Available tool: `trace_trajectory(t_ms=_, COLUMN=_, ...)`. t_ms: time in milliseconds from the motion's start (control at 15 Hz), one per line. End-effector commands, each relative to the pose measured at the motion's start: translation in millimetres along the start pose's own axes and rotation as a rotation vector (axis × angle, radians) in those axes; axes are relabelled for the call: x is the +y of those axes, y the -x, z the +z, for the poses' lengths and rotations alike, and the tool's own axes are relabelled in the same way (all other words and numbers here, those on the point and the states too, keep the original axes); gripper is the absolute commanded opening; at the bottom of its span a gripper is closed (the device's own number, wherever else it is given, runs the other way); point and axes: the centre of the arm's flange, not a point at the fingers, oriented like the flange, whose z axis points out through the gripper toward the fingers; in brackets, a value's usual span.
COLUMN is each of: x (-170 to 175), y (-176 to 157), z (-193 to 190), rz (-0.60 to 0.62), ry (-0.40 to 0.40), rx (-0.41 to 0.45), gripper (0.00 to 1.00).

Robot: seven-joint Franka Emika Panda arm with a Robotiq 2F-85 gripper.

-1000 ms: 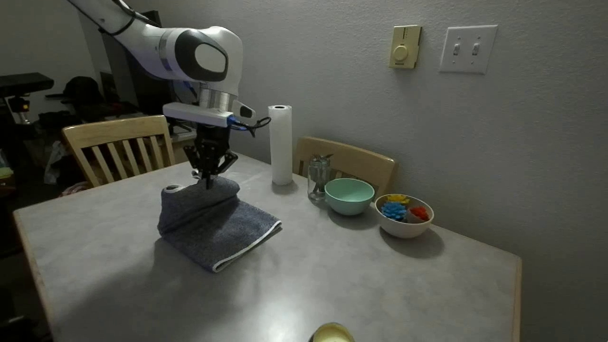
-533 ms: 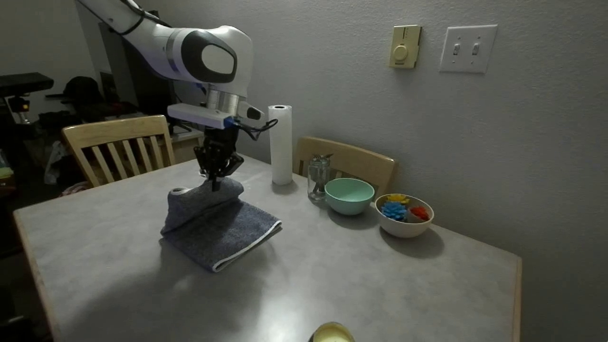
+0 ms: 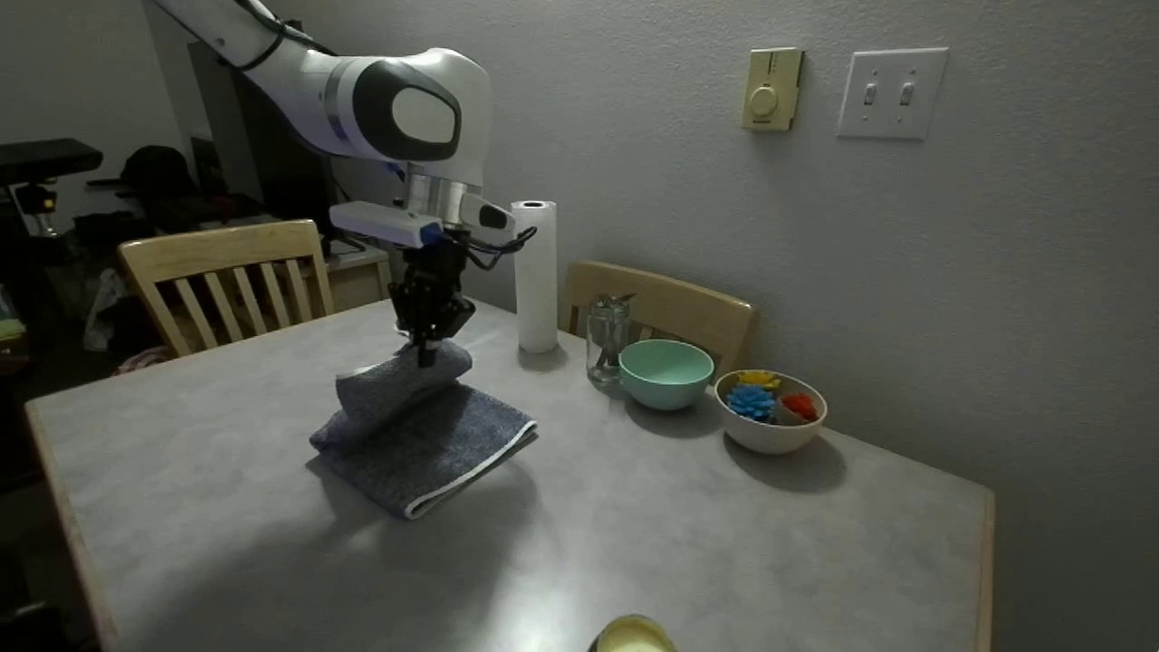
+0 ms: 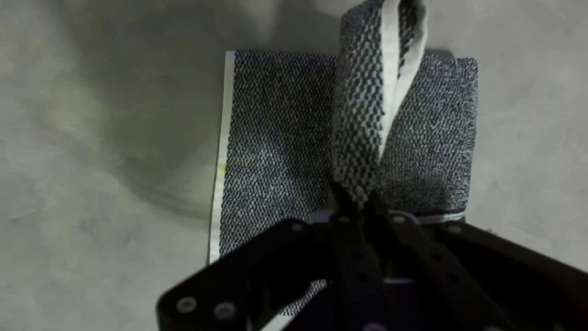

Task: Fold the grey towel

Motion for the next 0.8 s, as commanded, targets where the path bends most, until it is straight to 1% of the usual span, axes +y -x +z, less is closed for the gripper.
trace_trajectory(t_ms=0, x=5.5, y=2.3, z=8.8, rz=0.091, ry=-0.009, rx=0.013, gripper=0.02)
trace_trajectory(t_ms=400, x=13.9, y=6.4, z=13.2, rz=0.169, ry=-0.012, rx=0.03, gripper=0.02)
trace_trajectory(t_ms=533, x=19.6, y=8.6, z=14.8, rz=0.161, ry=-0.043, rx=0.038, gripper=0.02)
trace_trajectory(t_ms=733, x=36.2, y=12.9, z=21.8, rz=0.165, ry=-0.139, rx=0.06, gripper=0.02)
